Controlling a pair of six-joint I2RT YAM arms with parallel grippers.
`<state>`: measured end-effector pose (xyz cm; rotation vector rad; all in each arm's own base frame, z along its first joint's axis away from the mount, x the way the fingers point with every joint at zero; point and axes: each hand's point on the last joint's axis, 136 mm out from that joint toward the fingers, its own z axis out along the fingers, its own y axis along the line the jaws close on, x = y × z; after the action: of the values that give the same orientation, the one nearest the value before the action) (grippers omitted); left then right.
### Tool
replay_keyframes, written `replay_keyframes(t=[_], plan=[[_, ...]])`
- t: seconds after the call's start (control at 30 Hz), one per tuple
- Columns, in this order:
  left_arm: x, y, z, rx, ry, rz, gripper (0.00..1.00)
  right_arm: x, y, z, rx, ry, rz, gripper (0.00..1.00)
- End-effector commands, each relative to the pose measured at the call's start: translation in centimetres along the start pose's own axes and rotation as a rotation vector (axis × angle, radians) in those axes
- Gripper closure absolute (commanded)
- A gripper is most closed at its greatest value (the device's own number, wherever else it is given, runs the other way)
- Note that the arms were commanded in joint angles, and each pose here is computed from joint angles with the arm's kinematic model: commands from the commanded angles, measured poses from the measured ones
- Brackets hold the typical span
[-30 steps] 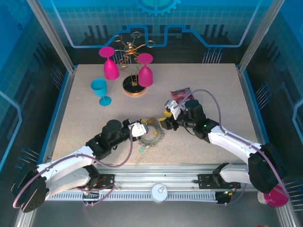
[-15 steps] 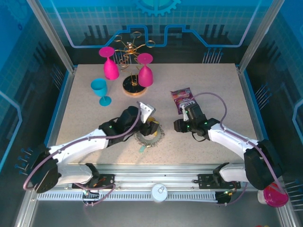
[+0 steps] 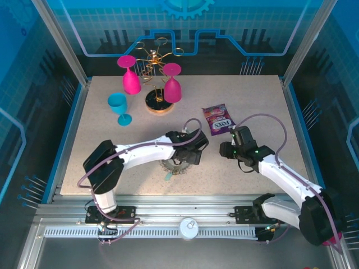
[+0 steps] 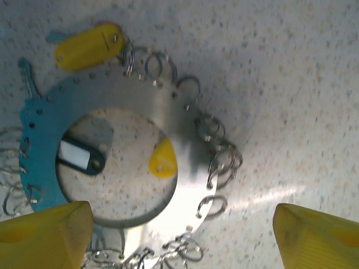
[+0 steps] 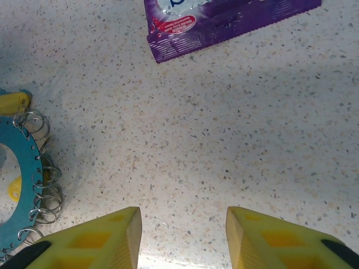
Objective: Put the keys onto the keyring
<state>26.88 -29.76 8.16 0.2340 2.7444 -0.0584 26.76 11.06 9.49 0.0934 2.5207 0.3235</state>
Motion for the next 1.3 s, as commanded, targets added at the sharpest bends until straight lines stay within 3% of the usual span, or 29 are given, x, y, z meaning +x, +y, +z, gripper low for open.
replay_keyframes(t=[0.0, 0.1, 0.37, 0.67, 1.27], plan=[[-1.5, 0.8, 0.2, -0.139, -0.030, 0.001, 0.22, 0.5, -1.2, -0.3, 0.027, -0.008, 0.040, 0.56], [-2.4, 0.6, 1.3, -0.188, -0.017, 0.026, 0.28, 0.5, -1.4, -0.7, 0.025, -0.017, 0.048, 0.57], [-4.1, -0.2, 3.5, -0.257, 0.014, 0.004, 0.32, 0.7, -1.2, -1.0, -0.007, -0.041, 0.061, 0.59], [-4.9, -1.0, 4.9, -0.303, 0.007, 0.157, 0.63, 0.8, -1.3, -1.0, -0.014, -0.036, 0.059, 0.61], [-3.6, -0.7, 7.1, -0.320, 0.117, 0.282, 0.69, 0.8, -1.5, -1.1, -0.016, -0.037, 0.074, 0.62]])
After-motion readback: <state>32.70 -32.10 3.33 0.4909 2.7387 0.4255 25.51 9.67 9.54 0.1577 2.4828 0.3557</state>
